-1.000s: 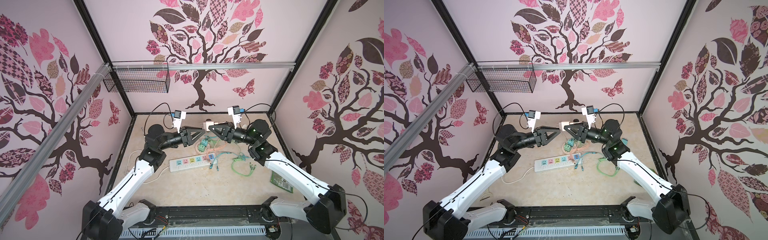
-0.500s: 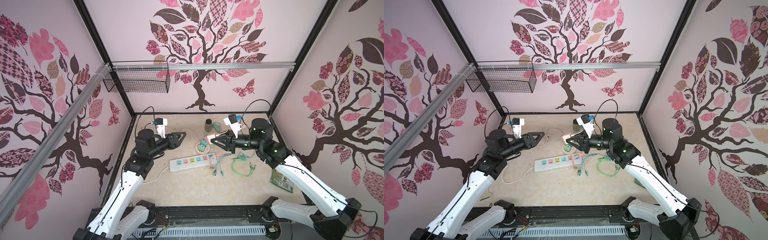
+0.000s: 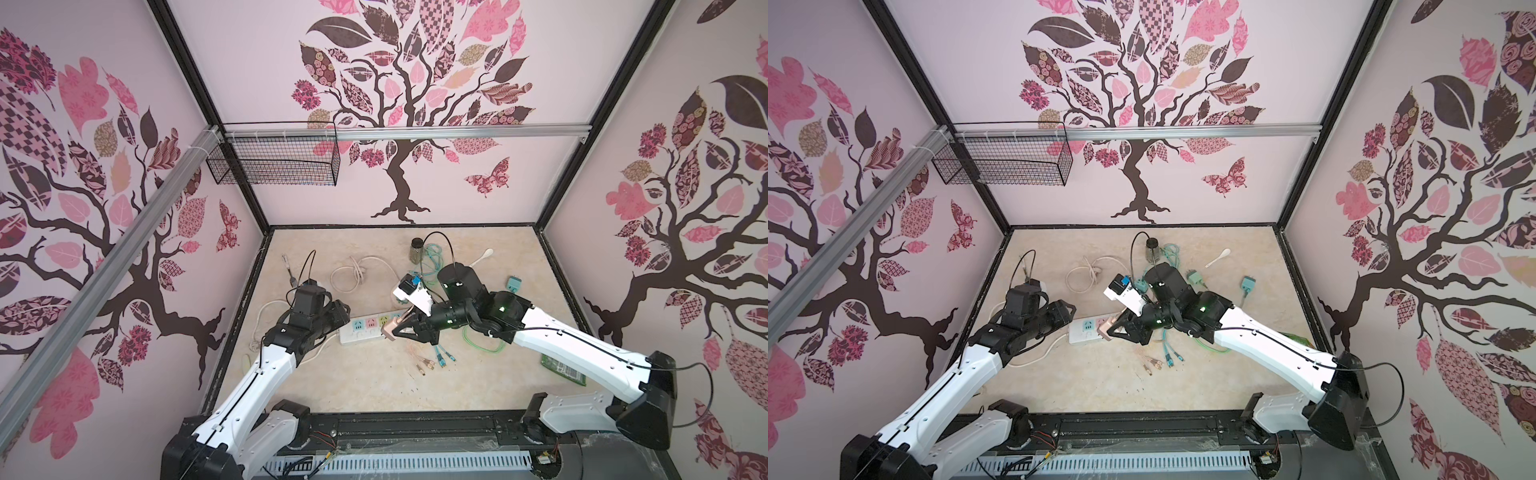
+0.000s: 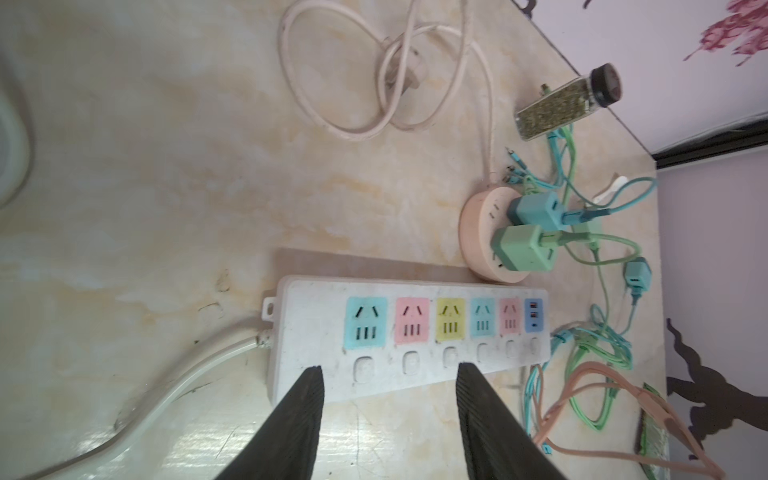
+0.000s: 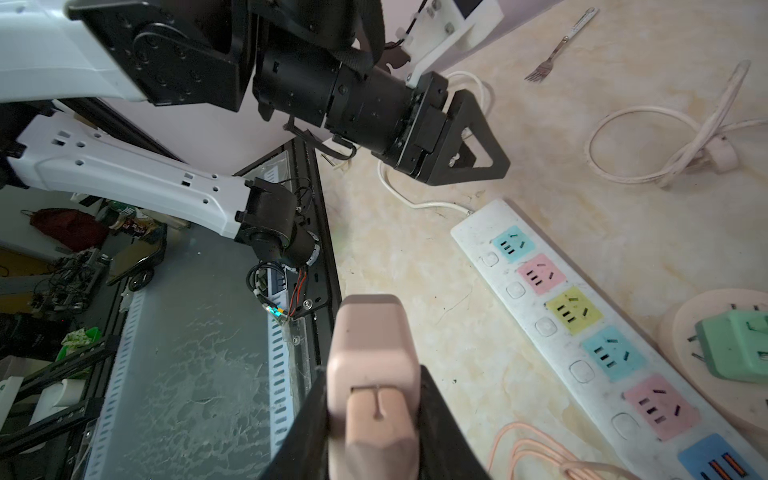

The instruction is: Insert the plug

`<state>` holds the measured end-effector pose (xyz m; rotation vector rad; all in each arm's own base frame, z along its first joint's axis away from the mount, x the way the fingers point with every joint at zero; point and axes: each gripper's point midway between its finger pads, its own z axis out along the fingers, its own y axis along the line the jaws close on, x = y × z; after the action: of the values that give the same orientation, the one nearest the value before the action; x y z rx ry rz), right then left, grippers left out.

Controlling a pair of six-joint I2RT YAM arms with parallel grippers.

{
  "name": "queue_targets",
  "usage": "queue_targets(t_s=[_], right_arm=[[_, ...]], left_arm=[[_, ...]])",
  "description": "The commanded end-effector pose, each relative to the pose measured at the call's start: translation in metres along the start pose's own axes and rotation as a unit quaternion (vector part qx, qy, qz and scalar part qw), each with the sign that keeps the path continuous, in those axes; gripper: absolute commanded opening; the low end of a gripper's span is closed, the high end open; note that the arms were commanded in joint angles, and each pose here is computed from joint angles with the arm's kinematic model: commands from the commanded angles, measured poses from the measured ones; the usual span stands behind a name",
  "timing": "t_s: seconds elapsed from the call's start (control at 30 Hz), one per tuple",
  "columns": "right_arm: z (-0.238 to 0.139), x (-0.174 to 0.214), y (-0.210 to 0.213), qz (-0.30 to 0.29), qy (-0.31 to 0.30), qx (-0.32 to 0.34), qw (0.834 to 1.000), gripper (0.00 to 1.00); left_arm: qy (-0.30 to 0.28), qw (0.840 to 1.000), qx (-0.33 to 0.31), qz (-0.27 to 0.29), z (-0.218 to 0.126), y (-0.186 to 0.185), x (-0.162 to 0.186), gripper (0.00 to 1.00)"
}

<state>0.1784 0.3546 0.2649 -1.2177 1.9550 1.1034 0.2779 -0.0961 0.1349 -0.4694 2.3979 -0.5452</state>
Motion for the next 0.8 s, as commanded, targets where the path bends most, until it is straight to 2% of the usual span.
queue_targets(t_s=[0.0,0.27,0.43,0.6,0.77], right_arm=[[0.020,-0.002,-0.022,-0.027,-0.002,0.030,0.999,0.20],[0.067,0.008,-0.055,-0.060,0.014,0.041,0.997,0.20],[0.097,0.022,-0.078,-0.086,0.051,0.052,0.994,0.20],[0.124,0.036,-0.099,-0.101,0.083,0.057,0.990,0.19],[0.141,0.036,-0.109,-0.122,0.091,0.053,0.987,0.19]], left_arm=[[-0.019,0.999,-0.035,-0.013,0.008,0.020,0.001,0.54],[0.005,0.997,-0.068,-0.019,0.030,0.044,0.021,0.50],[0.005,0.997,-0.077,-0.021,0.038,0.055,0.028,0.44],[0.013,0.998,-0.062,-0.020,0.046,0.052,0.032,0.37],[0.025,0.998,-0.052,-0.012,0.046,0.048,0.035,0.35]])
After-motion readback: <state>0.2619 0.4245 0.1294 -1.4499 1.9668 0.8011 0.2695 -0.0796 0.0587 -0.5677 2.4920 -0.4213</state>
